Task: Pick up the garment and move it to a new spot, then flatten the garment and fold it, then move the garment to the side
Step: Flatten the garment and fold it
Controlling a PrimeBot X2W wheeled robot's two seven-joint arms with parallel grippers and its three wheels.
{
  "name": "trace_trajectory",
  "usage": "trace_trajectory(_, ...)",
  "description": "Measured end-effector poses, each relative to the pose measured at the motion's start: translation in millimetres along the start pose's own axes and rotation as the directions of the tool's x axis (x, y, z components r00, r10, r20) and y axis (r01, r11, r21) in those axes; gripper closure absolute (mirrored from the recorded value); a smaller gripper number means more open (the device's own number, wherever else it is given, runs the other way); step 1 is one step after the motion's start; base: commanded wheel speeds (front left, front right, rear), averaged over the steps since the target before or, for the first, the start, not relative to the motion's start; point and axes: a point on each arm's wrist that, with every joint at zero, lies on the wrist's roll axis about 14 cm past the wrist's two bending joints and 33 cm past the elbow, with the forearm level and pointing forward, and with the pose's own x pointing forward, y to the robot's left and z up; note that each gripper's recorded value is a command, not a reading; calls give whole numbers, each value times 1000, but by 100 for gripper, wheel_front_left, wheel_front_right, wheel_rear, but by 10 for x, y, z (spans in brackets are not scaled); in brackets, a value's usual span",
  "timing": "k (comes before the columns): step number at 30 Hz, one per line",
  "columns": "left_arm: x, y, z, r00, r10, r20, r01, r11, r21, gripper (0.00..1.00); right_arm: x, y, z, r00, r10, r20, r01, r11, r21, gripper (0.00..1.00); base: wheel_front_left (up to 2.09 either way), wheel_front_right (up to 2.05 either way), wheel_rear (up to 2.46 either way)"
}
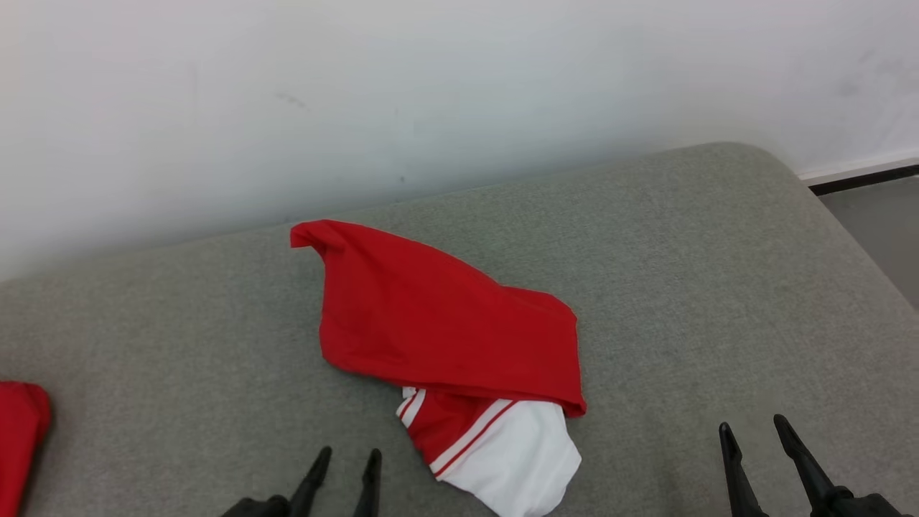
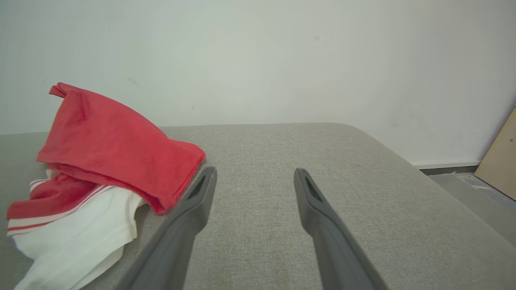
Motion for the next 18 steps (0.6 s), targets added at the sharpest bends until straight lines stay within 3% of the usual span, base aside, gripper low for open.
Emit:
trace_trajectory(9,116,-404,-599,969,-124,-215,76,973,-217,0,-84,-149,-41,998,-61,-17,61,998,2,0,0,0,0)
trace_trajectory(18,328,-590,-793,942,-194,-273,114,953,-281,0,-56,-227,-63,995,-99,-31,99,995,-2,0,0,0,0)
